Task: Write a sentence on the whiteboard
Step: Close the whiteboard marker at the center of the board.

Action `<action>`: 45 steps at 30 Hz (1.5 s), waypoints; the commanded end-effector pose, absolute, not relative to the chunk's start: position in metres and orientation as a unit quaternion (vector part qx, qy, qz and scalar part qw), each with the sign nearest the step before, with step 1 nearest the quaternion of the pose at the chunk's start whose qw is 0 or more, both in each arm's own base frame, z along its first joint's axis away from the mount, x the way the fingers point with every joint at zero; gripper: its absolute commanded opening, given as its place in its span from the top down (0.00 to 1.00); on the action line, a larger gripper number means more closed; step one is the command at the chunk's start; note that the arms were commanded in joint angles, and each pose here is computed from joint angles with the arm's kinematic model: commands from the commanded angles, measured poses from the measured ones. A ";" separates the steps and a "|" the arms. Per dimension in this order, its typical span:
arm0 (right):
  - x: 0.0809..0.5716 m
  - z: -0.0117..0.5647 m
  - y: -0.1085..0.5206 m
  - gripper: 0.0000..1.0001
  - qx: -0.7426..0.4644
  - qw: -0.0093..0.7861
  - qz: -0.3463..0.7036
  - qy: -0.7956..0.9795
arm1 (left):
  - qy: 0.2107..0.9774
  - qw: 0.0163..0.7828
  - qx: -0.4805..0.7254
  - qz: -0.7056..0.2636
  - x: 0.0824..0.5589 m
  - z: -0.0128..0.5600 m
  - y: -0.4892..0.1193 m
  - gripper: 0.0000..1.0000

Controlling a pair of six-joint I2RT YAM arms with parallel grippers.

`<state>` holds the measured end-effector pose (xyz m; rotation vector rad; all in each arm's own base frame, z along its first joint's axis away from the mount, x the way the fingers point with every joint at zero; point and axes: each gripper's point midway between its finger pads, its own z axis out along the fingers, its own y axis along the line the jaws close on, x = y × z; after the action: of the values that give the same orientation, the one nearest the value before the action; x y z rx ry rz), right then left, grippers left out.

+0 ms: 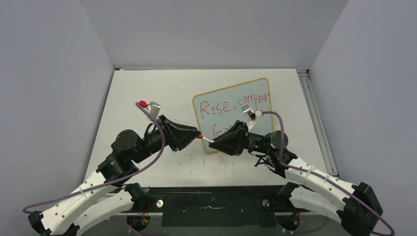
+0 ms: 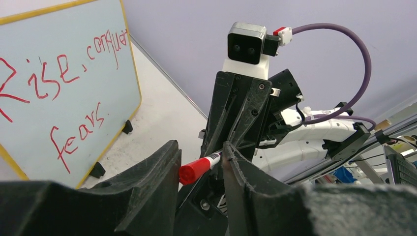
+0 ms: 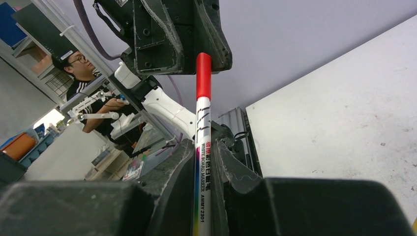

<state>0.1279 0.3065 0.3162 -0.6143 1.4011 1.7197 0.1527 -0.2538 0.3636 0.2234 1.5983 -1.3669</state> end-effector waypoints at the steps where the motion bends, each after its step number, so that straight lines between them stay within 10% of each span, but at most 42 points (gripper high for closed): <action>1: 0.121 0.330 0.304 0.95 -0.259 0.423 0.692 0.524 | 0.632 0.500 0.095 -0.584 0.149 0.382 -0.254 0.67; 12: 0.122 0.331 0.304 0.95 -0.257 0.426 0.691 0.525 | 0.641 0.490 0.095 -0.584 0.151 0.375 -0.257 0.69; 20: 0.123 0.332 0.303 0.95 -0.251 0.429 0.692 0.524 | 0.640 0.484 0.094 -0.589 0.151 0.373 -0.260 1.00; 45: 0.132 0.354 0.305 0.95 -0.230 0.460 0.699 0.497 | 0.637 0.435 0.120 -0.625 0.137 0.350 -0.277 1.00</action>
<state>0.1249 0.3054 0.3255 -0.6069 1.3449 1.7412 0.1517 -0.2643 0.3679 0.2128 1.5248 -1.4891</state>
